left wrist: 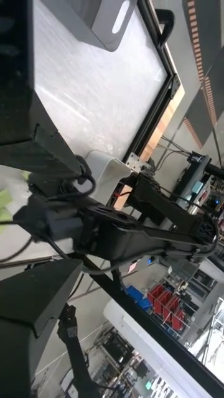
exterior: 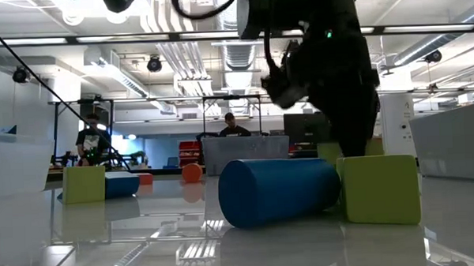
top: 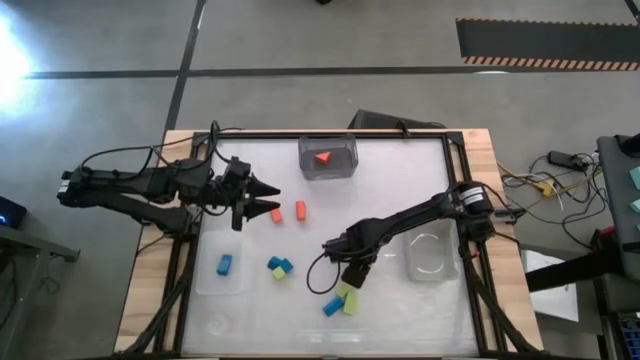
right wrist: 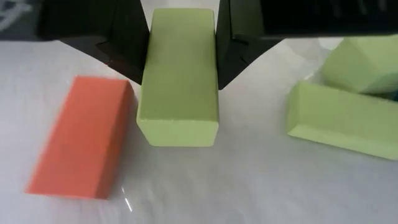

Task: Sort & place blocks by color
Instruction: Put the green block into the gray bin

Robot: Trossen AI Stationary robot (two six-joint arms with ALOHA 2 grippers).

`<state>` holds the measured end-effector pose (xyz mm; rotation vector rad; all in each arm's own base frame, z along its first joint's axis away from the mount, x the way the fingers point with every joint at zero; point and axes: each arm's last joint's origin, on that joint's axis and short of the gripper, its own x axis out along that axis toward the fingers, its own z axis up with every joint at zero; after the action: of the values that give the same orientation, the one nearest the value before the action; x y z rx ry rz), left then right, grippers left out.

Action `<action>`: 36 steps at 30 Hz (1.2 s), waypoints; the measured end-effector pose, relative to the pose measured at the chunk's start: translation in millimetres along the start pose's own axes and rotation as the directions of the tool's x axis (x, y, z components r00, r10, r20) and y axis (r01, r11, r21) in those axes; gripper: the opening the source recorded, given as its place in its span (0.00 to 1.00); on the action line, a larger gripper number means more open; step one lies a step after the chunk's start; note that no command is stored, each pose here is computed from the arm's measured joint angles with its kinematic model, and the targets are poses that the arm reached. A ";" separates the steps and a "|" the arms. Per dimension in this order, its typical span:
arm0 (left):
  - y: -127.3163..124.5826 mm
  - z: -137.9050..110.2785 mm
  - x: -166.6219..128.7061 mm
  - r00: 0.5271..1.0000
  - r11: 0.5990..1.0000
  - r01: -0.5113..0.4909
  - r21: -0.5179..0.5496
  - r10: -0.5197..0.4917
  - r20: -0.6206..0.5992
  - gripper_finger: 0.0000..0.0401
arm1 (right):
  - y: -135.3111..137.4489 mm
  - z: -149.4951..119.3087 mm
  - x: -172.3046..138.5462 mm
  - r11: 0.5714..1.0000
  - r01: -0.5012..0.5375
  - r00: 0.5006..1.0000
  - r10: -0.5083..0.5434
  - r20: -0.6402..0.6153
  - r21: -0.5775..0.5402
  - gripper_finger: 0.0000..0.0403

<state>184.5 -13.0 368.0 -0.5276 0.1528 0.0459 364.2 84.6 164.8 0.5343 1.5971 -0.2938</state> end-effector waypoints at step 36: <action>20.7 16.0 8.7 0.983 0.990 -0.141 -0.024 0.143 0.113 0.52 | -62.7 -88.0 -155.8 0.747 -0.166 0.986 0.121 0.114 0.644 0.30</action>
<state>193.5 13.0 370.0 -0.5275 0.0778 0.2162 260.9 49.0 319.7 1.1725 1.3506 -0.7611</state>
